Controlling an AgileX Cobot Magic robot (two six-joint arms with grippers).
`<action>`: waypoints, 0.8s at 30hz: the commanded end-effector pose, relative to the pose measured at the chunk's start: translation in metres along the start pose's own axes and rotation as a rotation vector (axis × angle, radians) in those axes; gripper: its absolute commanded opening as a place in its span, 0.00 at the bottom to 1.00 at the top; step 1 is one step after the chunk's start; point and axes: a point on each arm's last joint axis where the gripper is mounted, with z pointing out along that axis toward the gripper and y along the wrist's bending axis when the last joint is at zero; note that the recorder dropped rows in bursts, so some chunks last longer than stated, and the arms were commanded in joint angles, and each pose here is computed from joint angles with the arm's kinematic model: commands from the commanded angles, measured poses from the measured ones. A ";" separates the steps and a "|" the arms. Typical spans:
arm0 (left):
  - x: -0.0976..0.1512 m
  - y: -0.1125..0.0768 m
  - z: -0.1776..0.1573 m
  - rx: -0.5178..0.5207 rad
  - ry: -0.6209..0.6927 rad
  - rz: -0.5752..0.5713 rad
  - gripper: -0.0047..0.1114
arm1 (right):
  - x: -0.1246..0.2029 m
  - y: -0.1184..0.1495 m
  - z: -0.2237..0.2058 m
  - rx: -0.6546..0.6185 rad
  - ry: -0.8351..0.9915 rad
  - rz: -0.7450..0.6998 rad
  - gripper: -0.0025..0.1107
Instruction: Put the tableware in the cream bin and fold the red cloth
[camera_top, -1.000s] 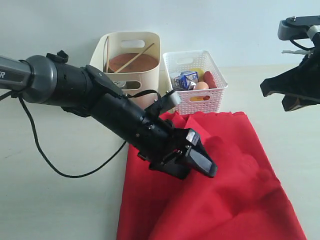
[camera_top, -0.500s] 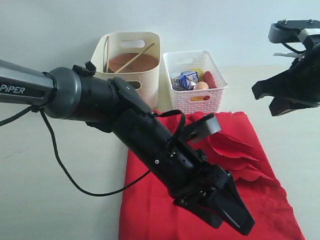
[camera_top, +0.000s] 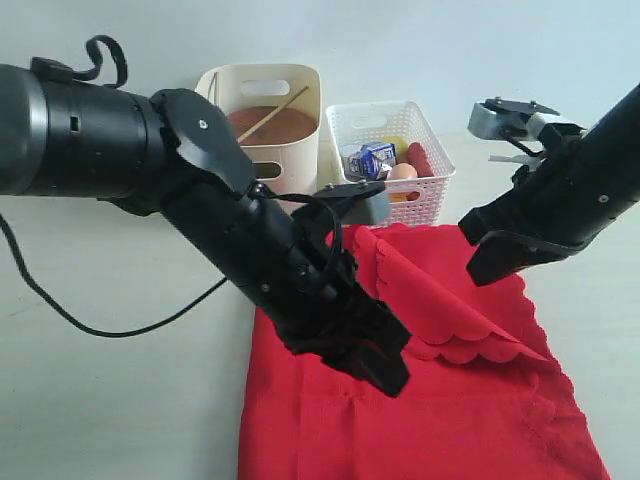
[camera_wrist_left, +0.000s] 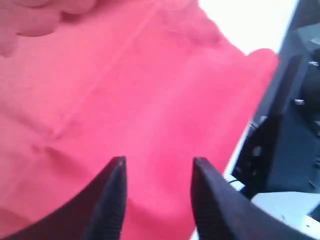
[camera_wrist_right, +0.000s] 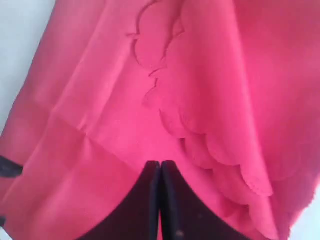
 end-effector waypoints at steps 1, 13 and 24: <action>0.009 0.018 -0.004 -0.126 -0.028 -0.029 0.17 | -0.001 0.009 0.020 -0.047 0.059 -0.094 0.02; 0.029 0.063 -0.001 -0.265 -0.105 -0.130 0.04 | -0.002 0.030 0.090 -0.009 0.160 -0.252 0.02; 0.034 0.064 0.022 -0.257 -0.044 -0.098 0.04 | -0.007 0.015 0.133 0.116 0.111 -0.206 0.02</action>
